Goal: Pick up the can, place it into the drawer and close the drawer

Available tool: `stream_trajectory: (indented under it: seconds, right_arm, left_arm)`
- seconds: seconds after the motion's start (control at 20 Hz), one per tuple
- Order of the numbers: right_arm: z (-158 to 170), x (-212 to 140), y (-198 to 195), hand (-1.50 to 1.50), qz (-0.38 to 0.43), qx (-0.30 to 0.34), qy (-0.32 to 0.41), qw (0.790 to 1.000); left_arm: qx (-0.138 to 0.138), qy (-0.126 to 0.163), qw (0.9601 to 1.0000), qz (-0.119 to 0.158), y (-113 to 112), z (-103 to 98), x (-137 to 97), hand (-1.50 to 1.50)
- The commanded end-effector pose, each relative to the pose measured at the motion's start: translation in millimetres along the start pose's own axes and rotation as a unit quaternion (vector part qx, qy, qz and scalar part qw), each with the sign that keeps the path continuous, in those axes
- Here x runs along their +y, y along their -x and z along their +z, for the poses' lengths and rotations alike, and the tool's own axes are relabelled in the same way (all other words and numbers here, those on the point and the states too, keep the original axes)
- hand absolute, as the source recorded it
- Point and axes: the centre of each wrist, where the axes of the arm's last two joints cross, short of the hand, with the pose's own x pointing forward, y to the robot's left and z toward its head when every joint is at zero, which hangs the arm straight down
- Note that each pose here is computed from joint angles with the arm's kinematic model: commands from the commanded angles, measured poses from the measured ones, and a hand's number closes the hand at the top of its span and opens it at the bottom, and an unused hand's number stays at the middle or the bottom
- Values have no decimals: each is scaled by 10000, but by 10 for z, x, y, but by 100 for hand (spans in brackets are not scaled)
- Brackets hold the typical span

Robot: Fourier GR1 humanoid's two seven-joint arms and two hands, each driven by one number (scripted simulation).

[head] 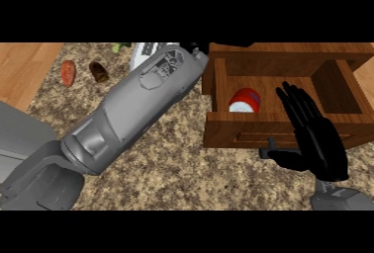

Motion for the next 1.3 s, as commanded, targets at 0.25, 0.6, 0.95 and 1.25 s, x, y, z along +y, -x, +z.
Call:
stream_trajectory:
  seconds: [0.25, 0.6, 0.95, 1.25]
  right_arm:
    - [-300, 522, 245, -150, 203, 350, 59, 9992]
    - [-485, 740, 493, -150, 626, 395, 105, 9972]
    - [-927, 840, 361, -150, 953, 466, 420, 9935]
    - [-1205, 832, 436, -150, 974, 518, 747, 9911]
  left_arm:
    - [71, 0, 10000, 2, -172, -51, 447, -150]
    - [135, -153, 9997, -120, 16, -76, 779, -150]
    - [126, 2, 9999, -111, 43, 18, 1044, -150]
    - [249, 82, 9996, -92, -59, 64, 1155, -150]
